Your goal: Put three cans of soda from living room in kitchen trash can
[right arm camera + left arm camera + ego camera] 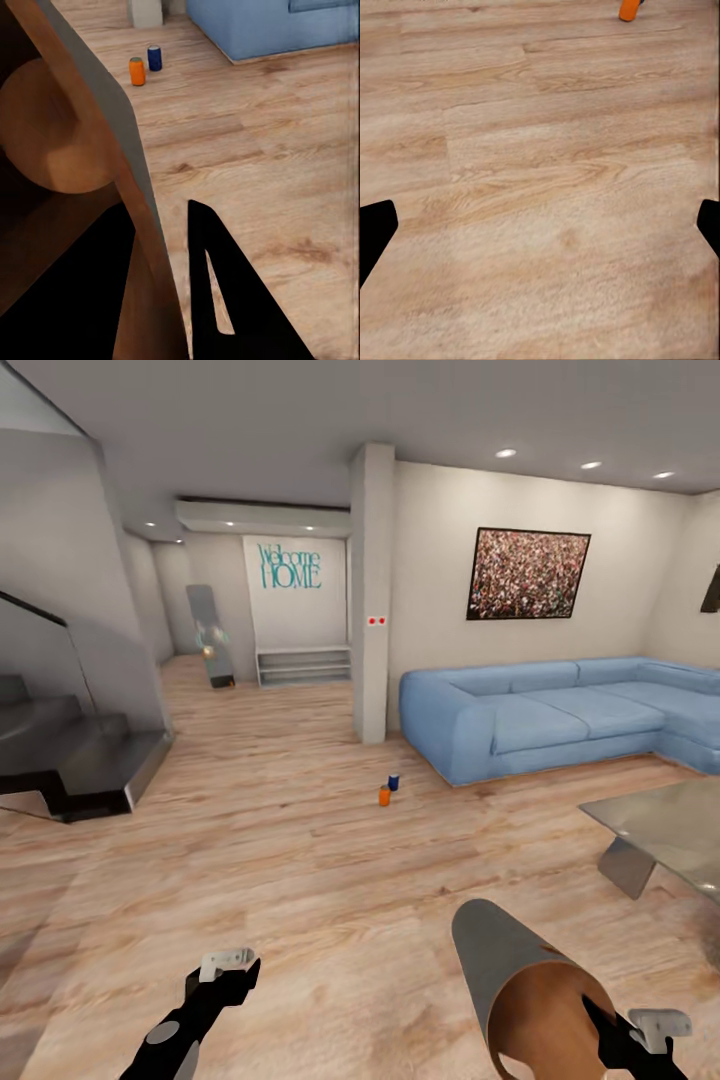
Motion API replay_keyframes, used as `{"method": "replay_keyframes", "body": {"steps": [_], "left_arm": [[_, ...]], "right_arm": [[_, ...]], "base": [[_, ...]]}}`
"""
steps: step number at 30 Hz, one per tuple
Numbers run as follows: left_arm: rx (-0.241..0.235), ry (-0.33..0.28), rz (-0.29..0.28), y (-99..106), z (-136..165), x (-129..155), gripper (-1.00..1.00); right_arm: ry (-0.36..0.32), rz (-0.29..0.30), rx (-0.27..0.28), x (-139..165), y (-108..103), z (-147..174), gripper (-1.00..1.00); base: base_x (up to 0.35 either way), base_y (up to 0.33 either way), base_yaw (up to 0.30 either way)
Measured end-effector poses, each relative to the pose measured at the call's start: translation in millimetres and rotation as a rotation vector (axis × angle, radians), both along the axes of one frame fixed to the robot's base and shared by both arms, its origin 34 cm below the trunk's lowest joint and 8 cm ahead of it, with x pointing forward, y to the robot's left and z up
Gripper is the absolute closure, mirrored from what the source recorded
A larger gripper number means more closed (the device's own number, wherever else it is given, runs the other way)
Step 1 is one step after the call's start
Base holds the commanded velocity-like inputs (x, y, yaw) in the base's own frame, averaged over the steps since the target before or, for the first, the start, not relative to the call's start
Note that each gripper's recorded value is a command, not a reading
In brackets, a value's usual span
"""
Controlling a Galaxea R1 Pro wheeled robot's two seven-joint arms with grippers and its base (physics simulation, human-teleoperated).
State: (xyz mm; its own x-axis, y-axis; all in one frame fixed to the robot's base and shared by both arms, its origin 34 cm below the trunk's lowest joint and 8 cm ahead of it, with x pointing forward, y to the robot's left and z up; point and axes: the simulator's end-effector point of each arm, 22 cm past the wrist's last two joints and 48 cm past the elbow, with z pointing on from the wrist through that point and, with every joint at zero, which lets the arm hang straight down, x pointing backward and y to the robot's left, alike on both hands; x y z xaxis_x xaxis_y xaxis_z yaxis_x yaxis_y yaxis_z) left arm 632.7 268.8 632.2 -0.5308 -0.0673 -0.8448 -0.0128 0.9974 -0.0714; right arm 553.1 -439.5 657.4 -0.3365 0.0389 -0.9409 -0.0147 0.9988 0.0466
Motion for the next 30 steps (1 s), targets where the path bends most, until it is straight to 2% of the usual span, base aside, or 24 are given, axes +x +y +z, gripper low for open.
{"method": "replay_keyframes", "body": {"steps": [12,17,21,30], "left_arm": [[0.002,-0.007,-0.001,0.0,3.6,1.1,-1.0],[0.002,-0.008,0.0,0.2,4.2,1.3,-1.0],[0.001,-0.008,0.0,0.2,3.4,1.2,-1.0],[0.002,-0.035,0.002,1.0,5.0,3.8,-1.0]], "right_arm": [[-0.006,0.0,0.0,0.9,0.1,2.6,1.0],[-0.008,0.004,0.002,1.1,1.5,3.2,1.0],[-0.003,0.01,0.011,1.1,10.0,-0.7,1.0],[0.006,0.0,0.021,-0.6,10.1,-5.7,1.0]], "base": [[0.0,-0.289,-0.241],[0.0,-0.281,-0.128],[0.0,-0.109,-0.097],[0.0,-0.015,-0.132]]}}
